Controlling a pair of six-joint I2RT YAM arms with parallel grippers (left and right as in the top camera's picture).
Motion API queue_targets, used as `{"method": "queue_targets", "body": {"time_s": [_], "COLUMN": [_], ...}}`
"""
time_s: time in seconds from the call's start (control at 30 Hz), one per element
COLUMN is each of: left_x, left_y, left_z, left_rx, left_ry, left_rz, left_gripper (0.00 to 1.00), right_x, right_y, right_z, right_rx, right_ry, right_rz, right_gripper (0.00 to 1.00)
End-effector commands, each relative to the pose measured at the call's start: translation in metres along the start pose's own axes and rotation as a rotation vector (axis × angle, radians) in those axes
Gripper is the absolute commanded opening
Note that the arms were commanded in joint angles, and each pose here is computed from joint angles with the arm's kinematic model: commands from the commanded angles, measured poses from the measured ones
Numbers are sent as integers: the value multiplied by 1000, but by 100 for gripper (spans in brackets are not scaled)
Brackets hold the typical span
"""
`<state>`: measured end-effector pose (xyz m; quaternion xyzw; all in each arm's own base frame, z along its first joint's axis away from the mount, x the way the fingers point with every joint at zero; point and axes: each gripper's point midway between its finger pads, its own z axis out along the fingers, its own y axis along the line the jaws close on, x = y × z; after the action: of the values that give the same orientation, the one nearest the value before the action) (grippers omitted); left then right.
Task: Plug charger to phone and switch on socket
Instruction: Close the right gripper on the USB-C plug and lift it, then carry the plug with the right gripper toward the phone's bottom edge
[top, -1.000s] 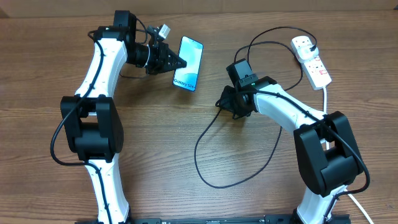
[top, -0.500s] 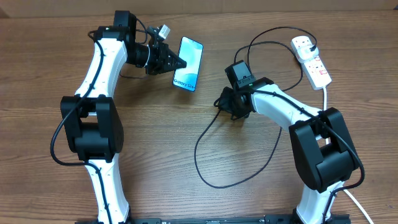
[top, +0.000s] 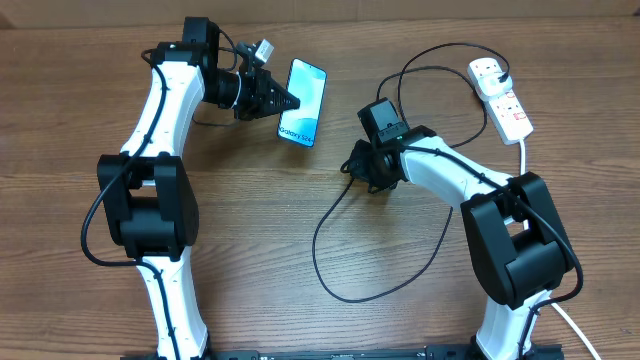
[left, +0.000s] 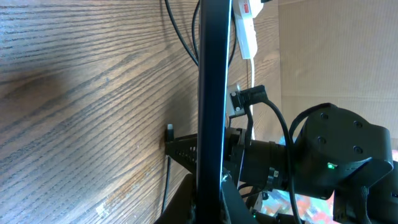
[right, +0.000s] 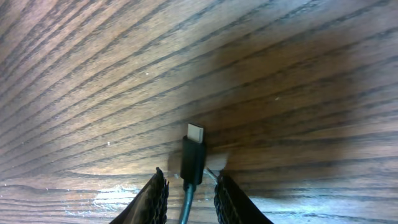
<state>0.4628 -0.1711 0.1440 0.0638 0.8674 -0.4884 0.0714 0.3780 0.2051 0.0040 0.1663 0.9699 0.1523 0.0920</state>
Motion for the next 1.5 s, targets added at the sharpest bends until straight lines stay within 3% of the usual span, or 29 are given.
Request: {"method": "queue_targets", "body": {"time_s": [0.0,0.67,0.9,1.17,1.47], "left_x": [-1,-1,-1,3,2], "left_y": [-13,-13,-13,-25,-75], "left_z": [1,1,1,0,-17], "left_rx": [37,37,38,107,419], "left_ry": [0,0,0,15,8], "left_rz": [17,17,16,-7,16], "left_gripper": [4,4,4,4,4], "right_x": [11,17,17,7,45], "right_y": [-9,-18,-16,13,62], "right_z": [19,27,27,-7,-91], "right_rx": [42,79,72,-86,-438], "right_ry": [34,57,59,73,224], "right_rz": [1,50,49,-41,-318], "right_gripper": [24,4,4,4,4]}}
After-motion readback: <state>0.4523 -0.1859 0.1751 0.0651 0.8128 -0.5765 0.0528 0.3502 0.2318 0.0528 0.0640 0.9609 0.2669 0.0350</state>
